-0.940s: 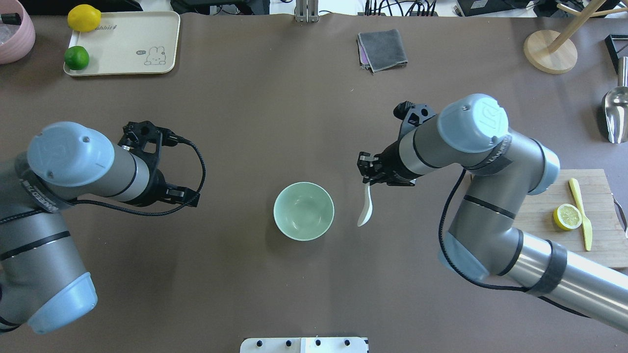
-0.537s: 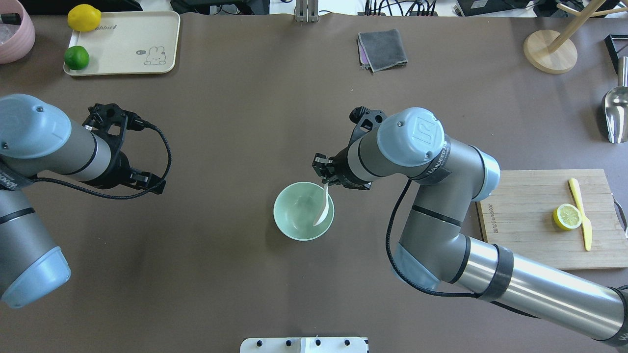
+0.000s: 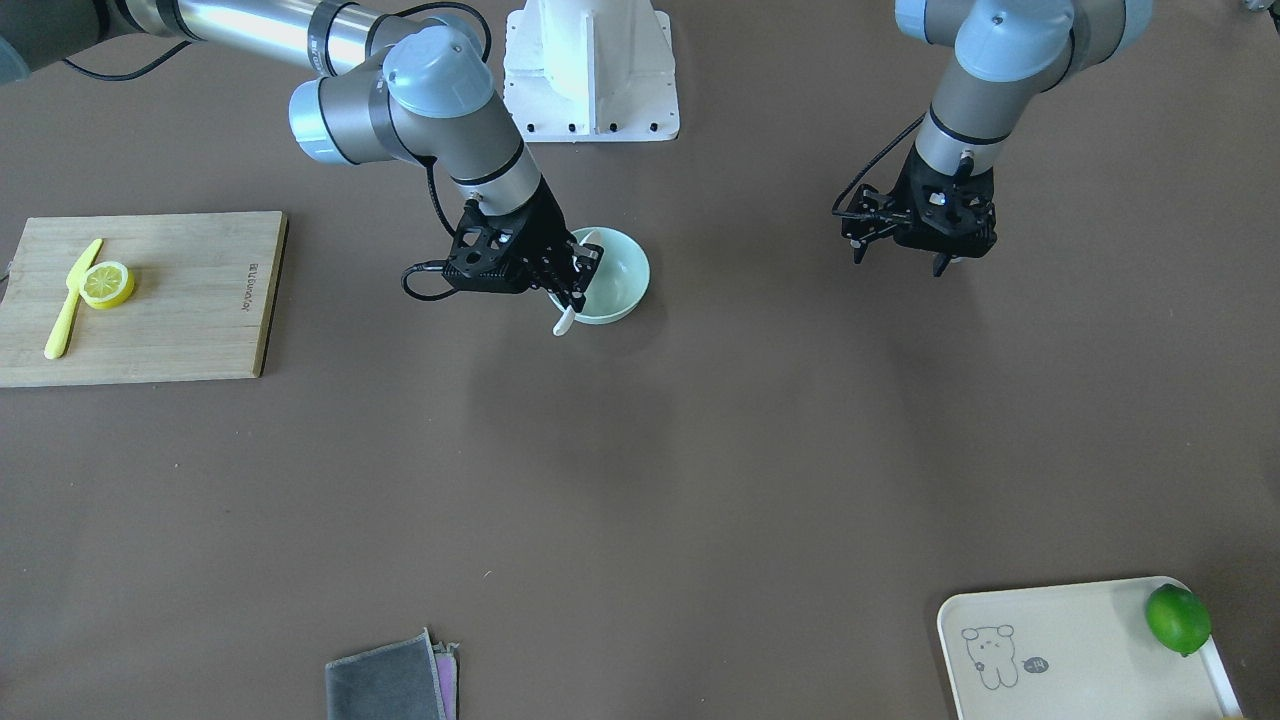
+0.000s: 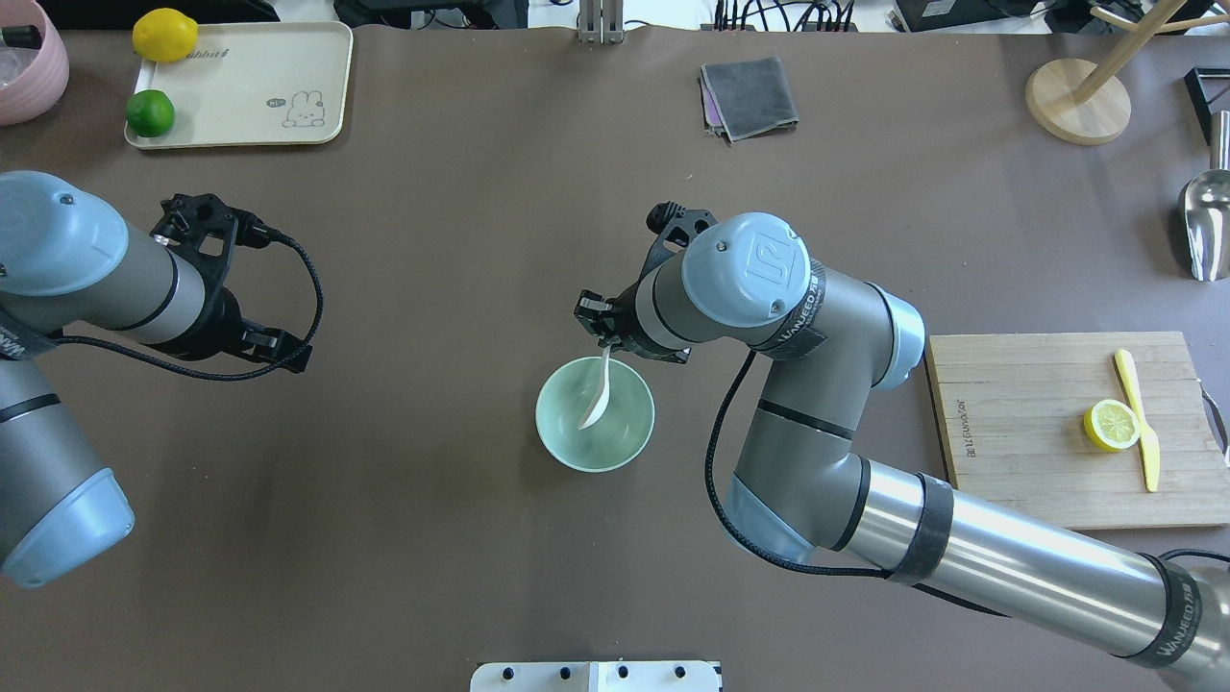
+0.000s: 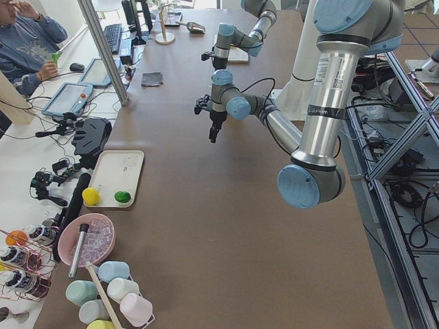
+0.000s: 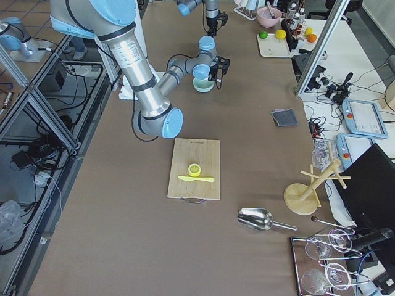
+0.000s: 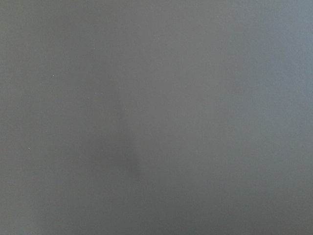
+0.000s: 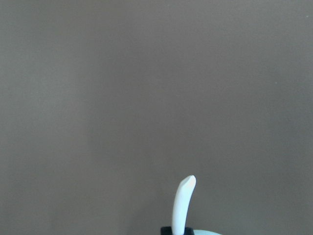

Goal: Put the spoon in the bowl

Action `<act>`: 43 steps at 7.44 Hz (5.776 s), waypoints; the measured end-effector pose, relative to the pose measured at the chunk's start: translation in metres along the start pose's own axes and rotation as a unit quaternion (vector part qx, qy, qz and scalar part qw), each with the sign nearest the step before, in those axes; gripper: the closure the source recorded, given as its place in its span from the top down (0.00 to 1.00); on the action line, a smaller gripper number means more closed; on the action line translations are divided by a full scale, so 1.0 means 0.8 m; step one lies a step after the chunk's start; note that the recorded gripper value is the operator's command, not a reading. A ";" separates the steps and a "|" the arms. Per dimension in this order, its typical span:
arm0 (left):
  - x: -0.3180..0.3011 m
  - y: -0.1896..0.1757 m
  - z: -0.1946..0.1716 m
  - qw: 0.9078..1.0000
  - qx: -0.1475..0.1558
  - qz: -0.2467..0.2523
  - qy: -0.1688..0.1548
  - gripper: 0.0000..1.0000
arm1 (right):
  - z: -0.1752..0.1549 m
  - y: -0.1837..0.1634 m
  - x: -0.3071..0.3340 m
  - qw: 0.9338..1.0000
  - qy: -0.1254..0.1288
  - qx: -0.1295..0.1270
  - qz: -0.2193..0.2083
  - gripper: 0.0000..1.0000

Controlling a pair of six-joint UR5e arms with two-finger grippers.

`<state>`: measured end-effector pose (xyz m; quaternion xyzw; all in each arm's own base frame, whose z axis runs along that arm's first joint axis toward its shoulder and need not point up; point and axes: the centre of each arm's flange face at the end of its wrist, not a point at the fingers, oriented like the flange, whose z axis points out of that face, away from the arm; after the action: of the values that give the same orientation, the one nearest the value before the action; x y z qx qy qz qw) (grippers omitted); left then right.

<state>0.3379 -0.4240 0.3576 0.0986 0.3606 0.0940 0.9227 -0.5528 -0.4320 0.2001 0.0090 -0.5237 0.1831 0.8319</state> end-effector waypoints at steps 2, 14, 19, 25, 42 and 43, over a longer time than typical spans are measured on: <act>-0.004 -0.002 0.004 1.000 0.000 -0.002 -0.002 0.97 | 0.003 -0.007 0.007 1.000 0.005 0.004 -0.002 1.00; -0.361 0.066 -0.085 0.999 -0.035 0.028 0.031 0.97 | -0.361 -0.300 0.590 0.962 0.116 -0.059 -0.239 1.00; -0.515 0.120 -0.085 0.998 -0.036 -0.035 0.032 0.97 | -0.437 -0.330 0.701 0.937 0.169 -0.091 -0.291 1.00; -0.587 0.181 -0.087 0.993 -0.023 -0.102 0.051 0.98 | -0.435 -0.302 0.751 0.944 0.169 -0.106 -0.263 1.00; -0.599 0.163 -0.123 0.994 0.029 -0.097 0.046 0.98 | -0.448 -0.303 0.790 0.956 0.161 -0.097 -0.227 1.00; -0.600 0.168 -0.121 0.994 0.027 -0.099 0.046 0.97 | -0.448 -0.303 0.790 0.955 0.161 -0.097 -0.229 1.00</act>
<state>-0.0890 -0.4011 0.6319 0.0827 0.4134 -0.0028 0.9068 0.0774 -0.3972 0.6337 0.0183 -0.3823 -0.0645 0.9216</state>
